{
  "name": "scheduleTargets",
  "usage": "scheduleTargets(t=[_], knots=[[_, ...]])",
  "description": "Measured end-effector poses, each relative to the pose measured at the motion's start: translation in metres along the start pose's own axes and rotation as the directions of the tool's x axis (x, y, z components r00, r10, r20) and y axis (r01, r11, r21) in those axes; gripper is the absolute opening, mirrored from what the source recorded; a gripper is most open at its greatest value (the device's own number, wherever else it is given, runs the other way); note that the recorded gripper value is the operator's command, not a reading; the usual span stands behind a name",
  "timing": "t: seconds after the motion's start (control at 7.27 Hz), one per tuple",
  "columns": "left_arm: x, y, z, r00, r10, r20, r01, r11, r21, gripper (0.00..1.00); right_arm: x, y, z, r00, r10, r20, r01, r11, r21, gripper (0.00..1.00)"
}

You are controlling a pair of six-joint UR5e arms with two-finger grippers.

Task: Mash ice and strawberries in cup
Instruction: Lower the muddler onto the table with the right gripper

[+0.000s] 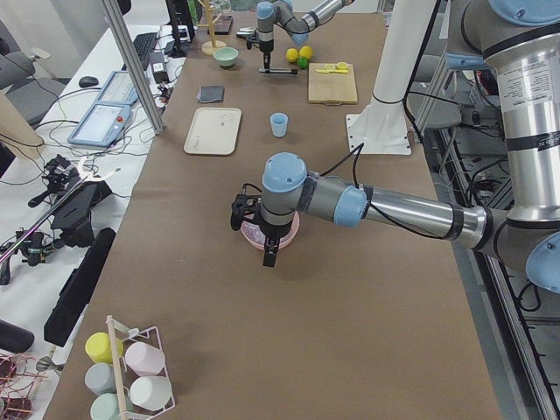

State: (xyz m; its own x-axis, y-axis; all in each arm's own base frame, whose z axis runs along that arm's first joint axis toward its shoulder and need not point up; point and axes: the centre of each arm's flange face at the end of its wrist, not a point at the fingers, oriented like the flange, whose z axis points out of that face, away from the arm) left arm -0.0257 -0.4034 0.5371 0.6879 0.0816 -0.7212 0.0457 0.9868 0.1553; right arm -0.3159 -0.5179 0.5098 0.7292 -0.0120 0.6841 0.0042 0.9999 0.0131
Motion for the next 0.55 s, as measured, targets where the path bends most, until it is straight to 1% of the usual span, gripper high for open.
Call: scheduleTargets(t=[0.28,0.55], knots=[[0.0008,-0.0008,-0.0005,1.000,0.002,-0.001,-0.002,1.000,0.001,0.98,-0.0055,-0.0007,0.0009,1.000,-0.012,0.005,0.012,1.000,-0.003,1.00],[0.0010,-0.0018,-0.0010,1.000,0.002,-0.001,-0.002,1.000,0.003,0.98,-0.0118,-0.0066,-0.0054,1.000,-0.020,0.013,0.020,1.000,0.007,1.00]])
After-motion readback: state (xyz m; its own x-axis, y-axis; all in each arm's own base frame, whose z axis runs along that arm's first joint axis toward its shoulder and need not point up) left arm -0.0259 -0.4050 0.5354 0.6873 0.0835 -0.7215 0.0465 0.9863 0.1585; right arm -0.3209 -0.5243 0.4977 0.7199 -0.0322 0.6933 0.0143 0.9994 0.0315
